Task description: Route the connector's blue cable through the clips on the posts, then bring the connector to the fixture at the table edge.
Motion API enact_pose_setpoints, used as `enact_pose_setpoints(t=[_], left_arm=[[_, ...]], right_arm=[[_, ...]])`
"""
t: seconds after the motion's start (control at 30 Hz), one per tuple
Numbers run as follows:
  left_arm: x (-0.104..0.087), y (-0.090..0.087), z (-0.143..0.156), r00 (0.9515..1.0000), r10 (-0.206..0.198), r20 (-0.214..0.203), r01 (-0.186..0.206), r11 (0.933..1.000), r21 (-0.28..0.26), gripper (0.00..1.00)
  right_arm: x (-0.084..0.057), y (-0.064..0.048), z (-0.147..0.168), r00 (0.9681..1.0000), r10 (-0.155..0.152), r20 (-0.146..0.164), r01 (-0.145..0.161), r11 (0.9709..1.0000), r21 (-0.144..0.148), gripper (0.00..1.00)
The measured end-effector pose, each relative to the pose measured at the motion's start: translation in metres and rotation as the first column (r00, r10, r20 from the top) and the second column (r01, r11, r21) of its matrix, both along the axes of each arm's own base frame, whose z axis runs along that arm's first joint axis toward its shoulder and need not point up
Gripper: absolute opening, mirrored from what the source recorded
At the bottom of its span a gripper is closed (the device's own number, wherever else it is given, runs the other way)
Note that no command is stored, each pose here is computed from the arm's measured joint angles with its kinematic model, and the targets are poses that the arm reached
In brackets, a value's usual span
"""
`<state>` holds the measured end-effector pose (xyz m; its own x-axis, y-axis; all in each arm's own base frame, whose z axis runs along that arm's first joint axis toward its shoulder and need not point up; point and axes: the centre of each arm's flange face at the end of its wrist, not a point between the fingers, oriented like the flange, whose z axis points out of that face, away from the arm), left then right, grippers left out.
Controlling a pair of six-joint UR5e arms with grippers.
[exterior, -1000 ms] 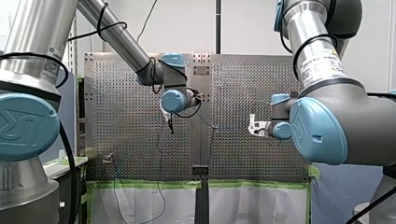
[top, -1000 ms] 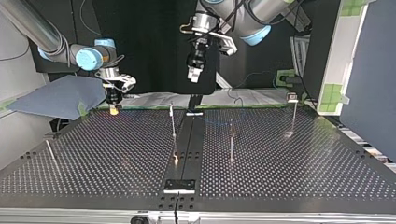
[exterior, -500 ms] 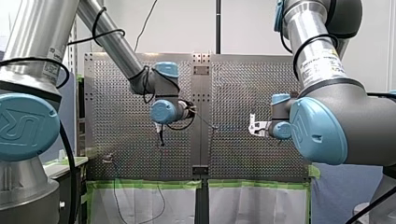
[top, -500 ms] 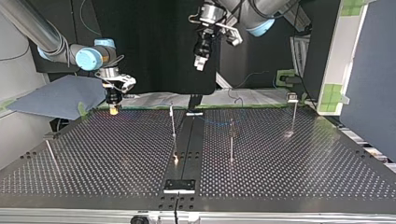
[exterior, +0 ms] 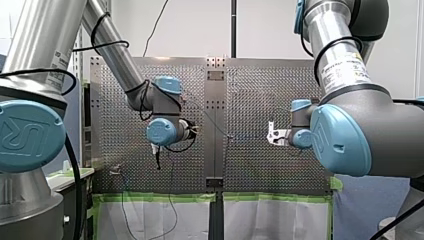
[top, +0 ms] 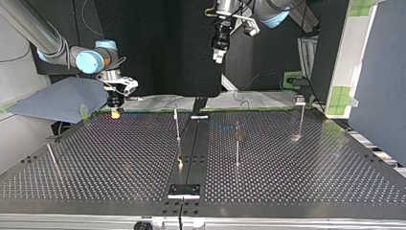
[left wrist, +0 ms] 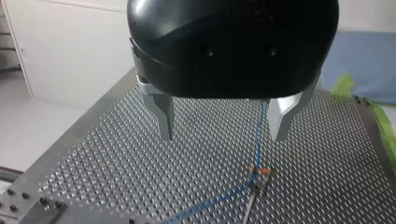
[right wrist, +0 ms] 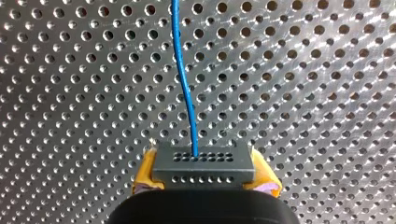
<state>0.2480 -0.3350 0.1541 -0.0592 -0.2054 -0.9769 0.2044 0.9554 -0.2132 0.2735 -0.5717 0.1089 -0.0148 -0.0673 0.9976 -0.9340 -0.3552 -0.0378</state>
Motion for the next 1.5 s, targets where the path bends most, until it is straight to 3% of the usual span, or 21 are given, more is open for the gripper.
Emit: enact_pose_setpoints(t=[0.13, 0.27, 0.53, 0.73, 0.9, 1.17, 1.23, 1.37, 1.5], left_arm=[[-0.010, 0.014, -0.011, 0.9993, 0.032, -0.019, -0.032, 0.9991, 0.027, 1.00], [-0.021, 0.024, -0.020, 0.9986, 0.033, -0.041, -0.031, 0.9982, 0.052, 1.00], [-0.033, 0.033, -0.030, 0.9978, 0.026, -0.061, -0.021, 0.9966, 0.080, 1.00], [-0.033, 0.033, -0.030, 0.9980, 0.021, -0.059, -0.016, 0.9963, 0.084, 1.00], [-0.032, 0.033, -0.030, 0.9983, 0.020, -0.054, -0.015, 0.9958, 0.091, 1.00], [-0.030, 0.034, -0.030, 0.9983, 0.024, -0.053, -0.019, 0.9951, 0.098, 1.00], [-0.029, 0.035, -0.030, 0.9982, 0.027, -0.054, -0.021, 0.9949, 0.099, 1.00], [-0.028, 0.036, -0.030, 0.9981, 0.030, -0.054, -0.025, 0.9946, 0.101, 1.00], [-0.027, 0.036, -0.030, 0.9980, 0.031, -0.054, -0.025, 0.9943, 0.104, 1.00]], right_arm=[[-0.004, -0.003, 0.004, 0.9999, -0.016, -0.005, 0.016, 0.9998, 0.014, 0.00], [-0.009, -0.006, 0.016, 0.9992, -0.041, -0.003, 0.041, 0.9991, 0.014, 0.00], [-0.018, -0.012, 0.051, 0.9977, -0.062, 0.027, 0.063, 0.9974, -0.034, 0.00], [-0.026, -0.015, 0.081, 0.9964, -0.076, 0.040, 0.078, 0.9941, -0.075, 0.00], [-0.039, -0.020, 0.110, 0.9912, -0.123, 0.049, 0.127, 0.9870, -0.098, 0.00], [-0.057, -0.028, 0.164, 0.9793, -0.194, 0.057, 0.200, 0.9697, -0.140, 0.00], [-0.061, -0.029, 0.171, 0.9765, -0.208, 0.056, 0.214, 0.9665, -0.142, 0.00], [-0.073, -0.033, 0.178, 0.9669, -0.251, 0.048, 0.255, 0.9581, -0.130, 0.00], [-0.085, -0.034, 0.177, 0.9588, -0.282, 0.036, 0.284, 0.9527, -0.108, 0.00]])
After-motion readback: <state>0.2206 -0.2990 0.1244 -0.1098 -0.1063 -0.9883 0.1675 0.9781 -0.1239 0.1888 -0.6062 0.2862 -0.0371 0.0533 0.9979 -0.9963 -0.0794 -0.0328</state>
